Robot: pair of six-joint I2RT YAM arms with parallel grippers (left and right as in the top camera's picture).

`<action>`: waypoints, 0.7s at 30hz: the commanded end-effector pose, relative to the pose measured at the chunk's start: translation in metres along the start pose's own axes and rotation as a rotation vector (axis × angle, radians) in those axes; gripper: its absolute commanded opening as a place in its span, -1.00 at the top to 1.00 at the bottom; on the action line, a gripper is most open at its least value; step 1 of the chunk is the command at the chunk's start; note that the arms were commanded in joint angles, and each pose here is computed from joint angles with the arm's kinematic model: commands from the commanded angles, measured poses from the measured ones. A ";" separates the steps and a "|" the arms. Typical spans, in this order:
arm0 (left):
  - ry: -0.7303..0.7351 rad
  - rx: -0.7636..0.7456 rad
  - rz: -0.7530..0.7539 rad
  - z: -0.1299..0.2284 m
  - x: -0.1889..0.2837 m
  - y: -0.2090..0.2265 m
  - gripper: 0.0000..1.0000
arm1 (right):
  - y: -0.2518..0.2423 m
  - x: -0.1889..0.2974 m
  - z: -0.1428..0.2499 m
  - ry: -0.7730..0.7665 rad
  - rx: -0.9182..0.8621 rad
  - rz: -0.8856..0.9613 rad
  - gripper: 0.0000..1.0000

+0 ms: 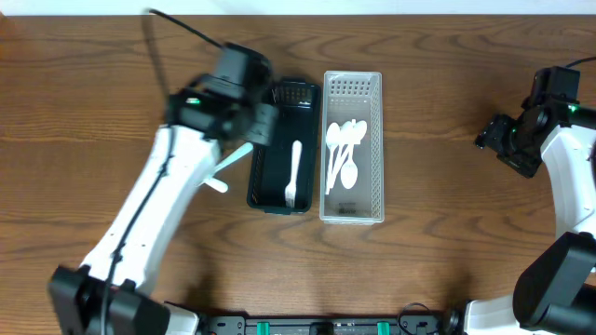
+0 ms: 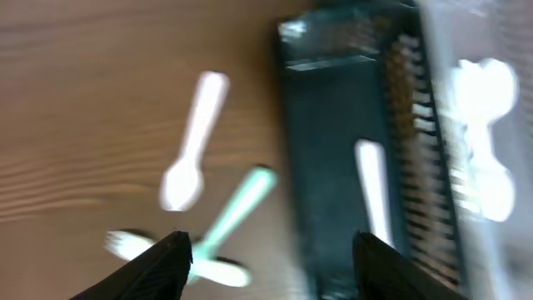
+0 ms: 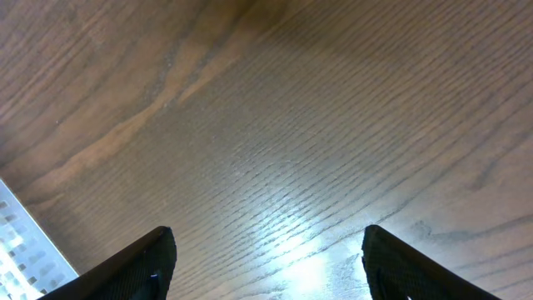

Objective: Pack container
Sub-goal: 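Place the white fork into the black basket and release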

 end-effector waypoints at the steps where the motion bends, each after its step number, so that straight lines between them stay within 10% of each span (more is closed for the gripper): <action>1: 0.060 -0.104 -0.102 0.000 -0.021 0.036 -0.31 | -0.002 -0.003 0.000 0.011 0.000 0.003 -0.50; 21: 0.358 -0.189 0.049 0.039 -0.171 0.098 -0.13 | -0.002 -0.003 0.001 0.014 0.000 0.004 -0.48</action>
Point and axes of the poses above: each gripper's point midway between its finger pads, its own x axis back along the fingers, its own y axis along the line the jaws close on, z = x × y, the point moved 7 cm from there along x, back along the fingers, and after that the axes turned 7 degrees about x, right-handed, at the moved point
